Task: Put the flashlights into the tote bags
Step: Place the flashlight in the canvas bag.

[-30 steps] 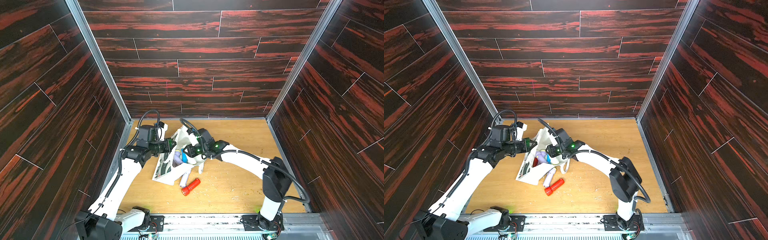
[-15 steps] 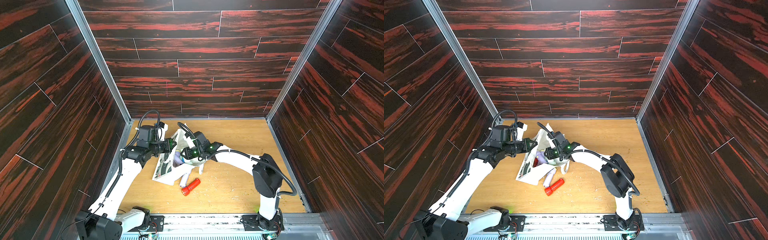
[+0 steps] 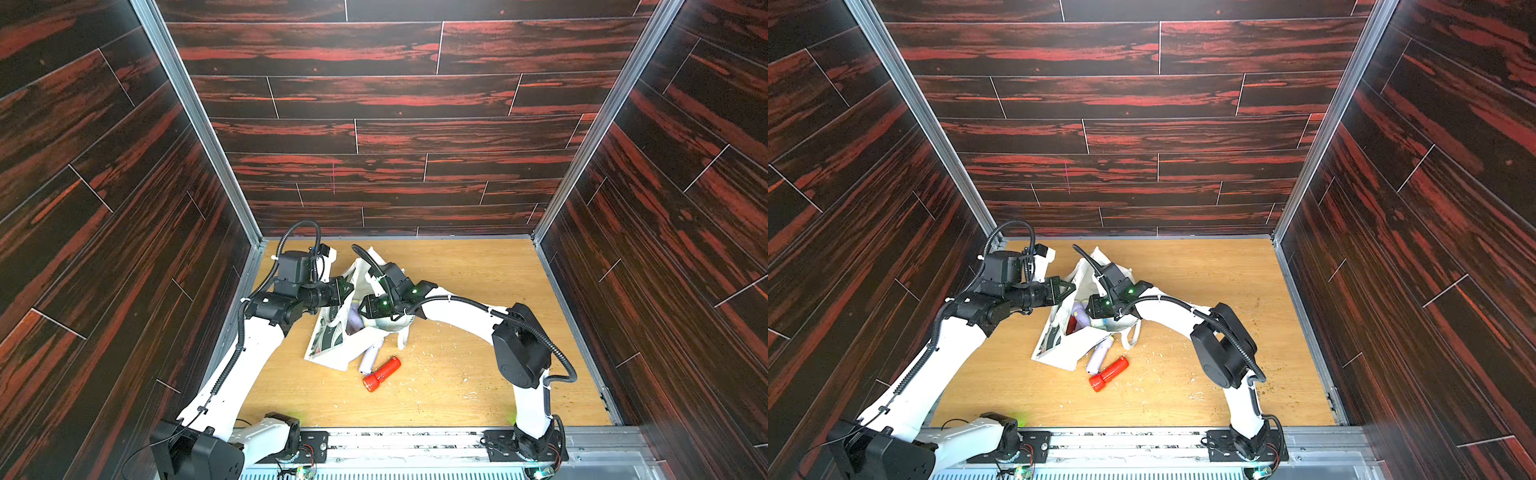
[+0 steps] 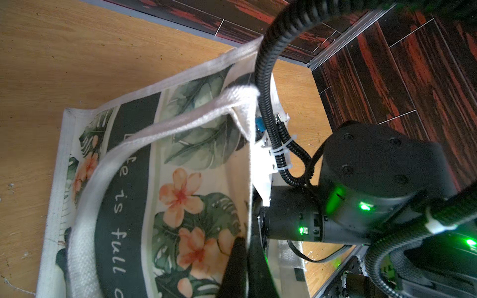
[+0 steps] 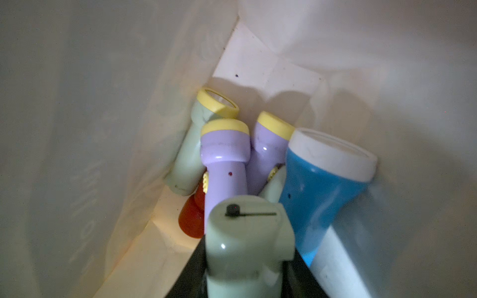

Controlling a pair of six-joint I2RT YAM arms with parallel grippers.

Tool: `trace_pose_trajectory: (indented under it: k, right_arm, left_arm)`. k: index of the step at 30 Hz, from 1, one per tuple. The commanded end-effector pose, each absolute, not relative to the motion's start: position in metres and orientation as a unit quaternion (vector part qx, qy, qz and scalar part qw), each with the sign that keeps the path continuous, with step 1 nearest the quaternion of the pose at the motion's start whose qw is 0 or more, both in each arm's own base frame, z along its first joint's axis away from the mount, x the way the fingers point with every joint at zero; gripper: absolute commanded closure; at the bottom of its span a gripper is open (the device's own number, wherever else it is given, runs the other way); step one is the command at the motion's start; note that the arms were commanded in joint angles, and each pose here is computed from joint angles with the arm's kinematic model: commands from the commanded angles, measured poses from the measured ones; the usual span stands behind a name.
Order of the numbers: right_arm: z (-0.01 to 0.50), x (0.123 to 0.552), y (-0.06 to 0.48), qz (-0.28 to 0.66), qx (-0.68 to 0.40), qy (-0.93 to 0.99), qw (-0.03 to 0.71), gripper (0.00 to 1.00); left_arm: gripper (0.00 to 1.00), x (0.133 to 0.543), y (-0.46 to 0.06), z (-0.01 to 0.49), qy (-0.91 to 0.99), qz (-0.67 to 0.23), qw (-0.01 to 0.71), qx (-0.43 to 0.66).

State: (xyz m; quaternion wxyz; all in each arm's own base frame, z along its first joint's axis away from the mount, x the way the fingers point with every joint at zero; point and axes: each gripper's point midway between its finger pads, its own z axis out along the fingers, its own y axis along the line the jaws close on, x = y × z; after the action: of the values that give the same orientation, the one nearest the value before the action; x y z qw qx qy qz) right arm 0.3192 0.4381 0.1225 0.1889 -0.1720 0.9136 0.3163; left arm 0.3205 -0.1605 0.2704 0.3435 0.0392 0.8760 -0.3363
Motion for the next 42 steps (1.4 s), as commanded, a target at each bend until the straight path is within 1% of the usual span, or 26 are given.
trace_pose_trajectory:
  k: [1, 12, 14, 20, 24, 30, 39, 42]
  right_arm:
    - [0.093, 0.316, 0.435, 0.286, -0.15, 0.934, 0.151, 1.0]
    - [0.071, 0.317, 0.426, 0.24, -0.138, 0.953, 0.126, 0.99]
    - [0.072, 0.318, 0.427, 0.24, -0.137, 0.953, 0.126, 0.92]
    - [0.074, 0.319, 0.428, 0.242, -0.139, 0.952, 0.128, 0.65]
    - [0.077, 0.319, 0.43, 0.245, -0.14, 0.95, 0.131, 0.53]
    - [0.09, 0.32, 0.433, 0.256, -0.155, 0.944, 0.14, 0.4]
    - [0.14, 0.328, 0.432, 0.266, -0.17, 0.93, 0.187, 0.28]
    - [0.163, 0.331, 0.43, 0.27, -0.172, 0.924, 0.211, 0.26]
  left_arm:
    - [1.0, 0.318, -0.164, 0.286, 0.861, -0.348, 0.367, 0.055]
    - [1.0, 0.318, -0.161, 0.284, 0.864, -0.34, 0.368, 0.051]
    - [1.0, 0.319, -0.161, 0.285, 0.864, -0.34, 0.368, 0.051]
    - [1.0, 0.319, -0.161, 0.283, 0.866, -0.338, 0.366, 0.052]
    - [1.0, 0.318, -0.16, 0.283, 0.866, -0.336, 0.366, 0.052]
    - [1.0, 0.318, -0.159, 0.282, 0.868, -0.331, 0.366, 0.05]
    - [1.0, 0.319, -0.154, 0.278, 0.874, -0.317, 0.365, 0.044]
    - [1.0, 0.32, -0.15, 0.277, 0.878, -0.304, 0.367, 0.039]
